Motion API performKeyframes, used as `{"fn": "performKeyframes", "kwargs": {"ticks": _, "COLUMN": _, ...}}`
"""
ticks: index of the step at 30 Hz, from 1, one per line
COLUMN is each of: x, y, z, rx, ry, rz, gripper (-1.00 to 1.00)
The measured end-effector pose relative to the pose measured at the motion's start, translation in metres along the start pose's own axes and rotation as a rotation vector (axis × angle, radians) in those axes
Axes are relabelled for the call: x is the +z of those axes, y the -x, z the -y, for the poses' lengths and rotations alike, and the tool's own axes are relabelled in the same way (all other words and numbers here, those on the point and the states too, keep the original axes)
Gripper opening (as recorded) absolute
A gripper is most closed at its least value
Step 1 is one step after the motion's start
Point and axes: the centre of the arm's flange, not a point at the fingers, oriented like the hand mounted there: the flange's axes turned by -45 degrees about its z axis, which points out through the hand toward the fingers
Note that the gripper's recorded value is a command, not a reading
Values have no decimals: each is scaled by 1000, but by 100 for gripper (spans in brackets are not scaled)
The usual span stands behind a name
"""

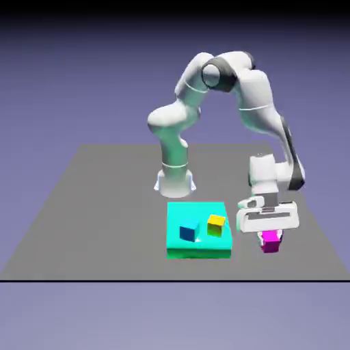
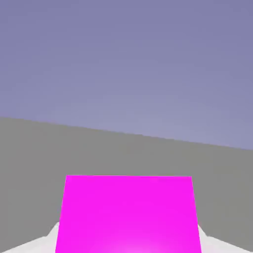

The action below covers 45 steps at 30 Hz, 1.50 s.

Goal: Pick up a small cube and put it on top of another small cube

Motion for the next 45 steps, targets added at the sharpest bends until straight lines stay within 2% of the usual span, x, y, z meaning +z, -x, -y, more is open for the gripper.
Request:
{"fn": "performKeyframes", "kwargs": {"ticks": 6, "x": -46, "y": -55, "z": -57, "rx": -208, "ry": -48, "rz": -36, "gripper": -100}}
{"fn": "performKeyframes", "kwargs": {"ticks": 12, "x": -87, "y": -78, "z": -122, "rx": -375, "ry": -105, "rz": -34, "gripper": -100}}
{"fn": "performKeyframes", "kwargs": {"ticks": 18, "x": -117, "y": -68, "z": -171, "rx": -541, "ry": -222, "rz": -12, "gripper": -100}}
{"fn": "performKeyframes", "kwargs": {"ticks": 24, "x": -128, "y": -33, "z": -208, "rx": -690, "ry": -393, "rz": 7, "gripper": -100}}
{"fn": "performKeyframes", "kwargs": {"ticks": 28, "x": -128, "y": -5, "z": -216, "rx": -774, "ry": -513, "rz": 6, "gripper": -100}}
{"fn": "performKeyframes", "kwargs": {"ticks": 45, "x": -69, "y": 14, "z": -194, "rx": -773, "ry": -514, "rz": 4, "gripper": -100}}
